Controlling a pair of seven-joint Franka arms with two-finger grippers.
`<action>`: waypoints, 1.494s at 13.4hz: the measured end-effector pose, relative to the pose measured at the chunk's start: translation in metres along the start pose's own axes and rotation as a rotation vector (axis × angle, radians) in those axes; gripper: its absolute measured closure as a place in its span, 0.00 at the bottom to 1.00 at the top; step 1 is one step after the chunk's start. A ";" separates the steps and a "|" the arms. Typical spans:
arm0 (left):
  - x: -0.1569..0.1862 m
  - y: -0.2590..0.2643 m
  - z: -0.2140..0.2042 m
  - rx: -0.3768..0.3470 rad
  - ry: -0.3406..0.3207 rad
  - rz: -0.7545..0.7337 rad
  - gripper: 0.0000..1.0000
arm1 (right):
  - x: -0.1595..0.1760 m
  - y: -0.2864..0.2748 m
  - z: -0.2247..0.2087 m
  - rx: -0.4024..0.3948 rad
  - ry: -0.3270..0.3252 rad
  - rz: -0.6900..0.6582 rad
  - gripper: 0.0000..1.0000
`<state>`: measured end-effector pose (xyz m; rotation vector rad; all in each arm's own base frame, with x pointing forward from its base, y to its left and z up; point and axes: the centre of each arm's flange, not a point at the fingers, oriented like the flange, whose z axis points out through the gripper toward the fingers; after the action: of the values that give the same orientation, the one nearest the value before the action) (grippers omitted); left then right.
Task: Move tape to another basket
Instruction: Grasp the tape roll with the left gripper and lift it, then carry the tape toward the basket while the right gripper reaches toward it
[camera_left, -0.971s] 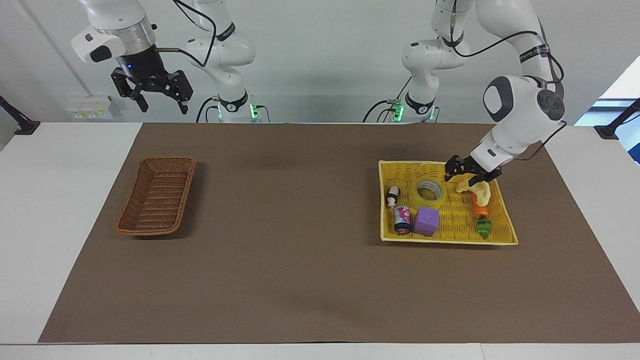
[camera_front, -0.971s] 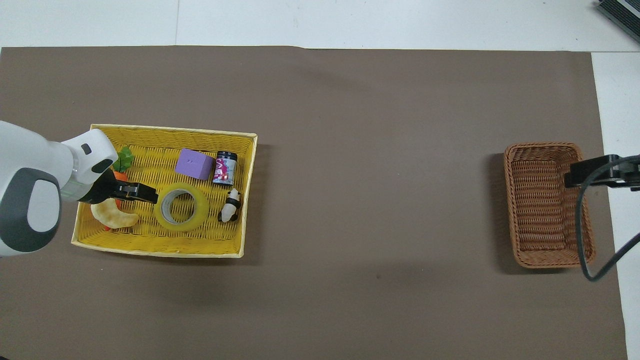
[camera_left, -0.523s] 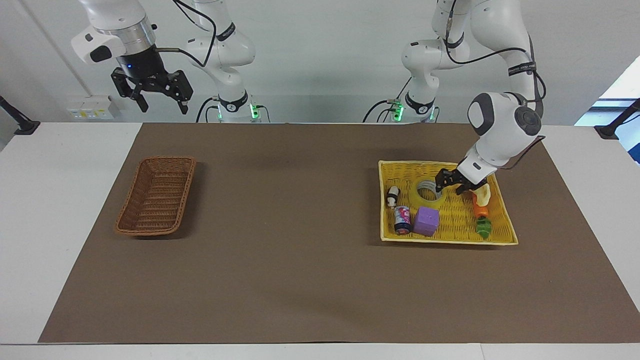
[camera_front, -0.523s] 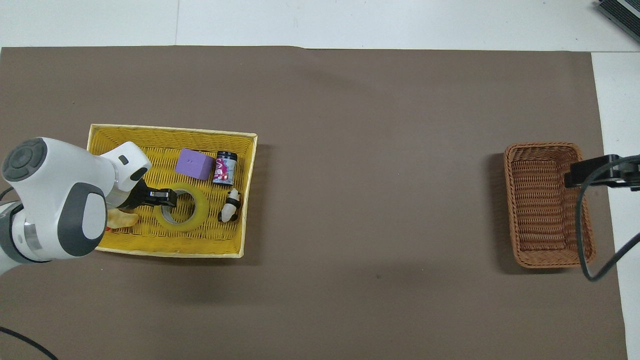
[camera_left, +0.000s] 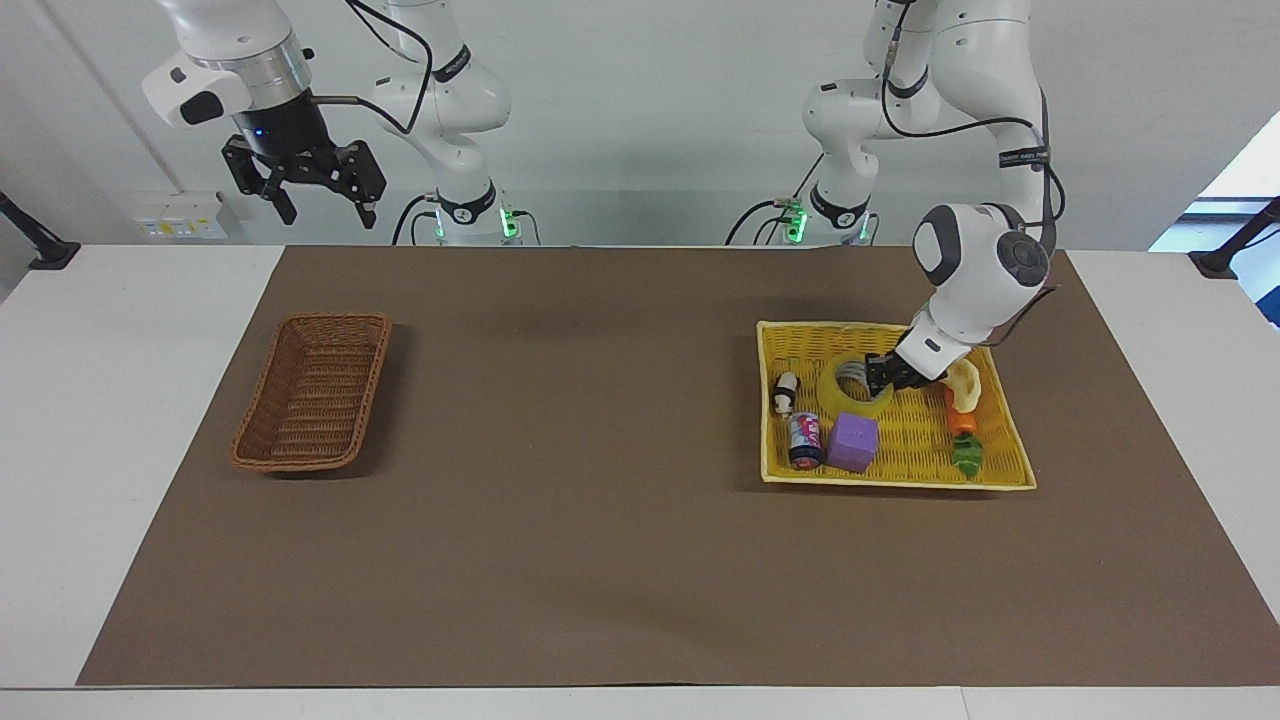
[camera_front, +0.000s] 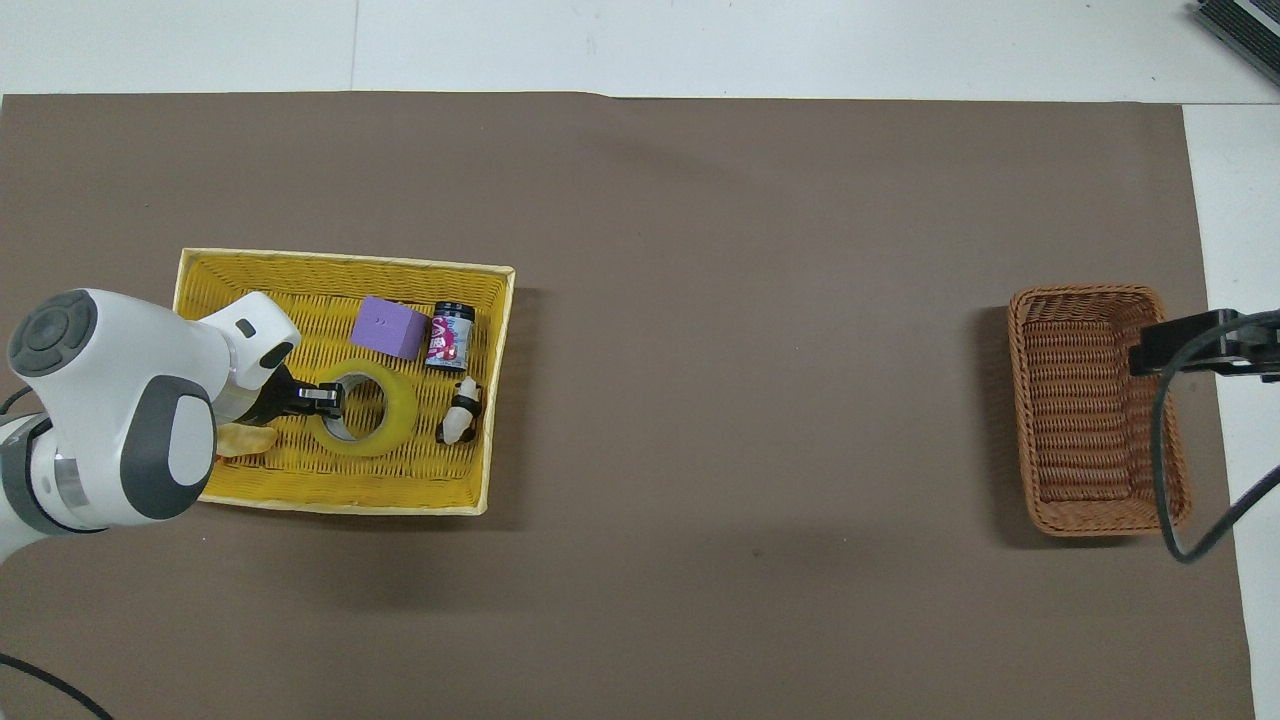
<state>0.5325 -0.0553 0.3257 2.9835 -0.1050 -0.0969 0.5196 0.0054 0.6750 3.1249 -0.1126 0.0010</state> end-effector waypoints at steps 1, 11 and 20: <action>0.004 0.000 -0.007 -0.003 -0.001 0.001 0.77 | 0.000 0.000 0.000 0.000 0.000 0.000 0.00; 0.037 0.047 -0.121 -0.030 -0.025 -0.230 0.77 | 0.000 0.000 0.000 0.000 0.000 0.000 0.00; 0.011 0.208 -0.107 -0.079 -0.032 -0.272 0.77 | 0.000 0.000 0.000 0.000 0.001 0.000 0.00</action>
<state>0.5373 -0.2449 0.4626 2.9000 0.2945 -0.1749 0.5197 0.0051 0.6751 3.1250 -0.1120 0.0025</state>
